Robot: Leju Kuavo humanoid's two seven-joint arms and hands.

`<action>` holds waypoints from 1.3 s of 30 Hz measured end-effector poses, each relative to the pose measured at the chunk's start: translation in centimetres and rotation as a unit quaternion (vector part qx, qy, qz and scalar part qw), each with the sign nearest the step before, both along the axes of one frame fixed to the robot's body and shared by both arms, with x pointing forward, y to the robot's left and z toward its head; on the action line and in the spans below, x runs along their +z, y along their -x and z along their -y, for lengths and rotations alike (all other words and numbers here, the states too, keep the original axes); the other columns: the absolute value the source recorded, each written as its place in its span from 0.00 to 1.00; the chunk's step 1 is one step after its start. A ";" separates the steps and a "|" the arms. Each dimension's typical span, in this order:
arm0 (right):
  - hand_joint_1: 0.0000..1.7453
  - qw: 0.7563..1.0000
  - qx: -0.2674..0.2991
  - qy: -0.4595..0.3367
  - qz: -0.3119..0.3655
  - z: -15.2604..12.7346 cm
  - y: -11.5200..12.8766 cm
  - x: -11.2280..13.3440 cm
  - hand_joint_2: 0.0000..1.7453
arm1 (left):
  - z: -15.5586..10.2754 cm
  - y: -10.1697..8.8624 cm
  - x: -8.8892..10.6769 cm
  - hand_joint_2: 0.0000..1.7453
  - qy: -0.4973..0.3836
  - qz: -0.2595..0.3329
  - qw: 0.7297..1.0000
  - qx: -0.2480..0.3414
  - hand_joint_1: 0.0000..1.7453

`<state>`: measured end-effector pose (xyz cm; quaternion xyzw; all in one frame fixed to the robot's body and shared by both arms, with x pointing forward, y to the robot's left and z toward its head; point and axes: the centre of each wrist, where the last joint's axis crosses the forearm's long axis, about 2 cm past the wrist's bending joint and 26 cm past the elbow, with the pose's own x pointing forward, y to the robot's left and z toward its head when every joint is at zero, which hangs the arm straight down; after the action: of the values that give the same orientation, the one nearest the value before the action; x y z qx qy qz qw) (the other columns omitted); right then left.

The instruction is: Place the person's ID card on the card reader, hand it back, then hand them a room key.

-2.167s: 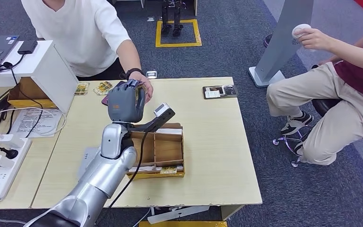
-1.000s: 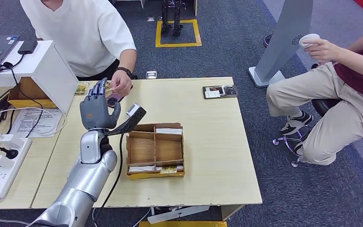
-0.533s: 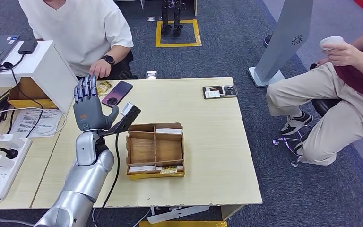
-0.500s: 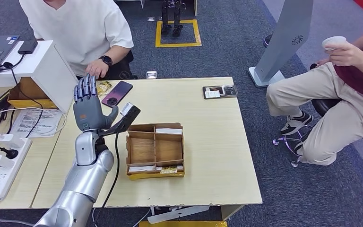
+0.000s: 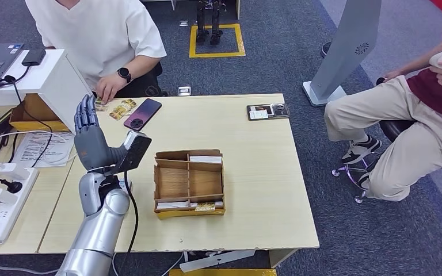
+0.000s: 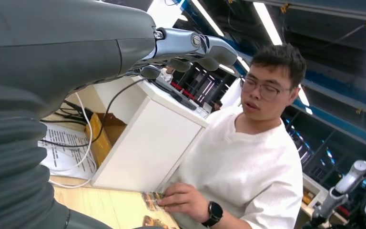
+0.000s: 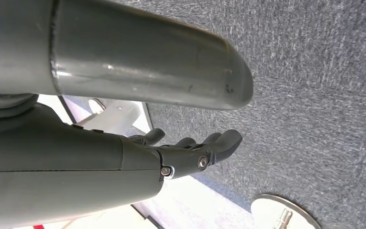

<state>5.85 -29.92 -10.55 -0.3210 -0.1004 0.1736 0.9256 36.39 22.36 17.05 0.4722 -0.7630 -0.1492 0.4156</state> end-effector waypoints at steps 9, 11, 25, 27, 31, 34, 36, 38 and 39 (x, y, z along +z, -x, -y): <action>0.00 1.000 -0.010 0.002 -0.002 0.1 0.4 -0.1 0.00 | -1.7 1.9 0.4 1.00 0.015 0.035 0.999 0.015 0.00; 0.00 1.000 -0.011 0.002 -0.002 0.1 0.5 -0.1 0.00 | -2.0 2.2 0.4 1.00 0.017 0.040 0.999 0.017 0.00; 0.00 1.000 -0.024 0.003 -0.004 0.2 0.8 -0.1 0.00 | -3.8 4.5 0.1 1.00 0.044 0.074 0.996 0.024 0.00; 0.00 1.000 -0.027 0.003 -0.005 0.2 0.9 -0.1 0.00 | -4.0 5.1 0.1 1.00 0.042 0.083 0.995 0.022 0.00; 0.00 1.000 -0.030 0.003 -0.006 0.3 1.1 -0.1 0.00 | -4.5 6.8 0.0 1.00 0.014 0.106 0.994 0.022 0.00; 0.00 0.999 -0.037 0.003 -0.008 0.3 1.2 -0.1 0.00 | -4.8 8.3 -0.2 1.00 0.004 0.123 0.992 0.026 0.00; 0.00 0.999 -0.043 0.004 -0.009 0.3 1.3 -0.1 0.00 | -5.0 9.4 -0.4 1.00 0.007 0.130 0.991 0.032 0.00; 0.00 0.999 -0.048 0.006 -0.011 0.3 1.5 -0.2 0.00 | -5.2 10.5 -0.6 1.00 0.013 0.136 0.990 0.039 0.00; 0.00 0.999 -0.051 0.007 -0.011 0.3 1.6 -0.2 0.00 | -5.3 11.0 -0.7 1.00 0.016 0.139 0.989 0.043 0.00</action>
<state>4.28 -30.23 -10.71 -0.3298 -0.0727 0.1308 0.9321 25.40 27.70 16.39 0.5139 -0.7947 -0.0516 0.3190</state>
